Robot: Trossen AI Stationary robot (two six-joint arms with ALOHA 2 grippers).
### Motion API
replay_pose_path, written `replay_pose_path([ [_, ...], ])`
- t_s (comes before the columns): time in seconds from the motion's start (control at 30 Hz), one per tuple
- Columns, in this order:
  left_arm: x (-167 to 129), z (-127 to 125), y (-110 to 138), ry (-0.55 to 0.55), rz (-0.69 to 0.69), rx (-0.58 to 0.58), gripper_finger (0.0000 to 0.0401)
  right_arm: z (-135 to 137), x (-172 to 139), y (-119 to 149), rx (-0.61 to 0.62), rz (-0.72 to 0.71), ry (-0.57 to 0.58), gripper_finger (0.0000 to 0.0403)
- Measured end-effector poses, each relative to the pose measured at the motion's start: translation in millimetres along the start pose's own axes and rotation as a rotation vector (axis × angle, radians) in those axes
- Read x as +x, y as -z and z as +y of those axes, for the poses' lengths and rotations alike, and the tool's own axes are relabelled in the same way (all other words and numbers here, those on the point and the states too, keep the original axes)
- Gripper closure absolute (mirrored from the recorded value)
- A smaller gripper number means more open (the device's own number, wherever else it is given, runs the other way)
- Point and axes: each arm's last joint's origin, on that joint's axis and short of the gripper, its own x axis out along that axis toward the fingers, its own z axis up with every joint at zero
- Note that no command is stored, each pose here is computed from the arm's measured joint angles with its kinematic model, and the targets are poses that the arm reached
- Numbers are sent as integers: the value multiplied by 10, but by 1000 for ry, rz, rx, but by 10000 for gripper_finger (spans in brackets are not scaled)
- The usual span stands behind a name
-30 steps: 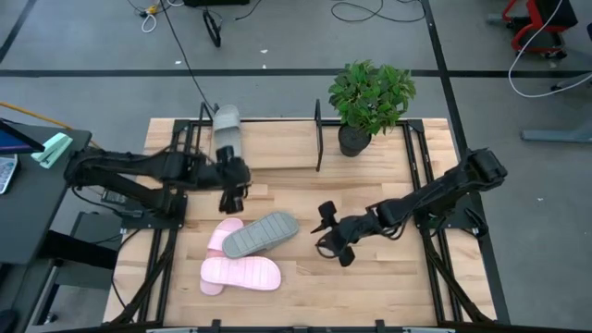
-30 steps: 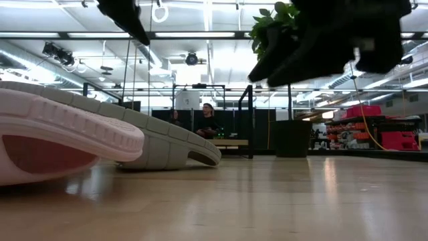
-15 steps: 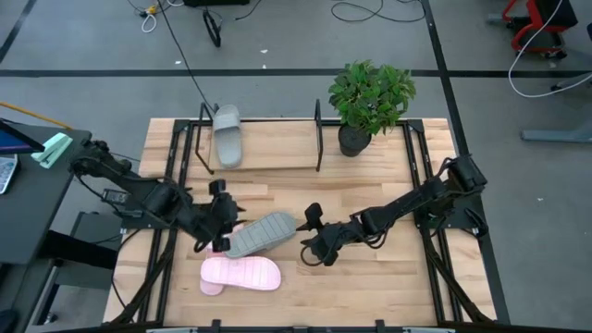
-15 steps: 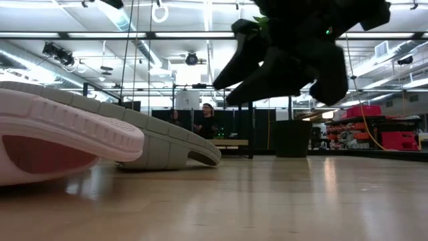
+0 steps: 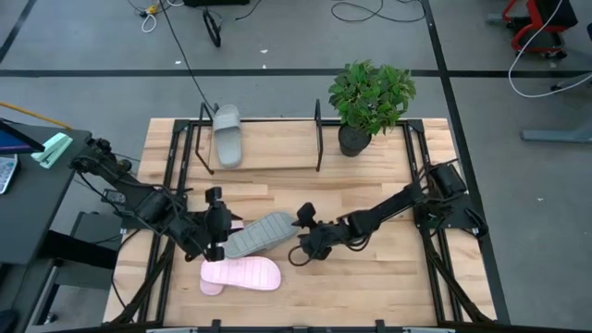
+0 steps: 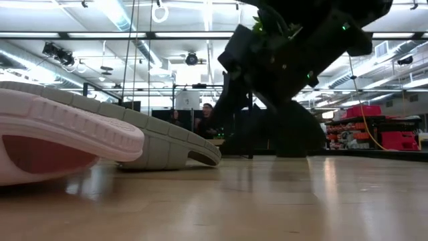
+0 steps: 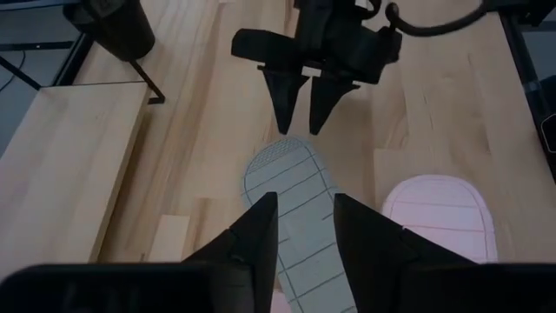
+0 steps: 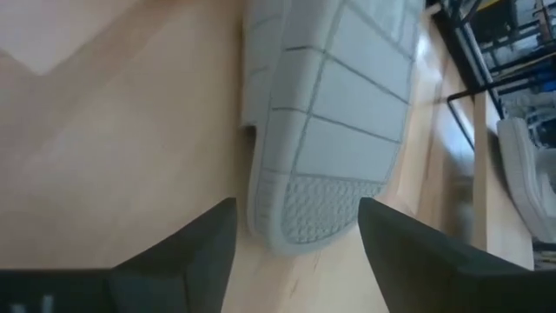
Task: Pick and place slides into the shelf
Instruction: Put the gray slipper on the shelf
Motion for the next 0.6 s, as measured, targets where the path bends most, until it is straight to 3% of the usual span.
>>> replay_pose_path([
  [0.6,1,3,-5,-10,-7,-1,286,-92,98,98,16,20,2,135],
])
